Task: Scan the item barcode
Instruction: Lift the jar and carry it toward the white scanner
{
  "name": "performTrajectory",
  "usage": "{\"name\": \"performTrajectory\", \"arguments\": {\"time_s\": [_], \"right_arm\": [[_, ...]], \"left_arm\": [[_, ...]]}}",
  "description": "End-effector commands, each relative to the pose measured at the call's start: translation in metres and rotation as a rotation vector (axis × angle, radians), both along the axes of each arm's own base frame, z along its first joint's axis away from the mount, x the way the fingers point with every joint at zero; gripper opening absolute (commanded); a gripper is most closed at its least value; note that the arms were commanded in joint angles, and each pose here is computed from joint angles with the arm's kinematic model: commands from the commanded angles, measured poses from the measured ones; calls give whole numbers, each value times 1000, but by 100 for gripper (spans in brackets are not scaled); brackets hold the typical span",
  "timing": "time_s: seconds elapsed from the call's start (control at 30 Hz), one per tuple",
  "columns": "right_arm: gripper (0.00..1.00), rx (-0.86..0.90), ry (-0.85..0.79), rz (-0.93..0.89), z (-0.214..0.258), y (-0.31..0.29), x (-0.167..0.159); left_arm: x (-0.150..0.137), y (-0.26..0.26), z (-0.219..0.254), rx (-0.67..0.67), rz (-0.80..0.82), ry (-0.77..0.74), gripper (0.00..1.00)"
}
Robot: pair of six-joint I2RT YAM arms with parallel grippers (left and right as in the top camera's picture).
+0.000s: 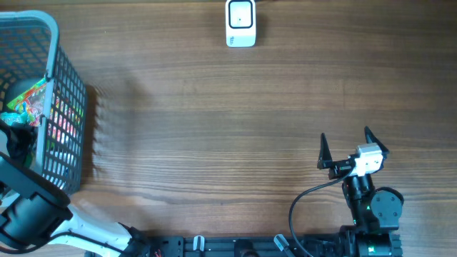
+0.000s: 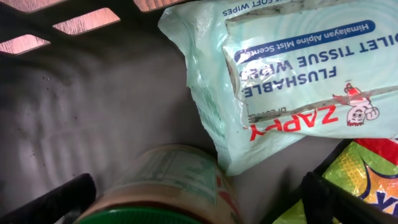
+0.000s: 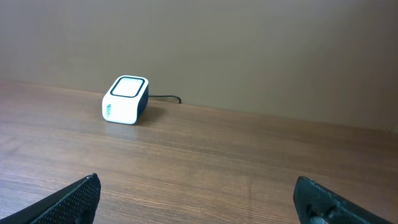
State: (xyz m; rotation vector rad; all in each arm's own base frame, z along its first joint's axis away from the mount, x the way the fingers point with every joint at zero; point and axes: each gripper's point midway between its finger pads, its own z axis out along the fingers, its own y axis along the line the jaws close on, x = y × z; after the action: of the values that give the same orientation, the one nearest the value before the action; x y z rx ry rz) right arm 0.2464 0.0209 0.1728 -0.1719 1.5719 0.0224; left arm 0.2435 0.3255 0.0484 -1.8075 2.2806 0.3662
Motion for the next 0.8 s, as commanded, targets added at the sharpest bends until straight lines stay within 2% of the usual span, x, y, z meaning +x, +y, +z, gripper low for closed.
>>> {"name": "performTrajectory", "arguments": {"time_s": [0.0,0.07,0.2,0.37,0.5,0.67,0.77], "right_arm": [[100,-9,-7,-11,1,-2,0],[100,-9,-7,-11,1,-2,0],[100,-9,-7,-11,1,-2,0],[100,-9,-7,-11,1,-2,0],[100,-9,-7,-11,1,-2,0],[100,-9,-7,-11,1,-2,0],[100,-9,-7,-11,1,-2,0]], "left_arm": [[-4,-2,-11,-28,5,13,86],[-5,-3,-11,-33,5,16,73],[-6,-4,-11,-35,5,19,64],[-4,-2,-6,-25,5,10,62],[4,7,20,25,4,-36,60],[35,10,100,104,-42,-259,60],[51,-2,153,124,-51,-451,61]]}}
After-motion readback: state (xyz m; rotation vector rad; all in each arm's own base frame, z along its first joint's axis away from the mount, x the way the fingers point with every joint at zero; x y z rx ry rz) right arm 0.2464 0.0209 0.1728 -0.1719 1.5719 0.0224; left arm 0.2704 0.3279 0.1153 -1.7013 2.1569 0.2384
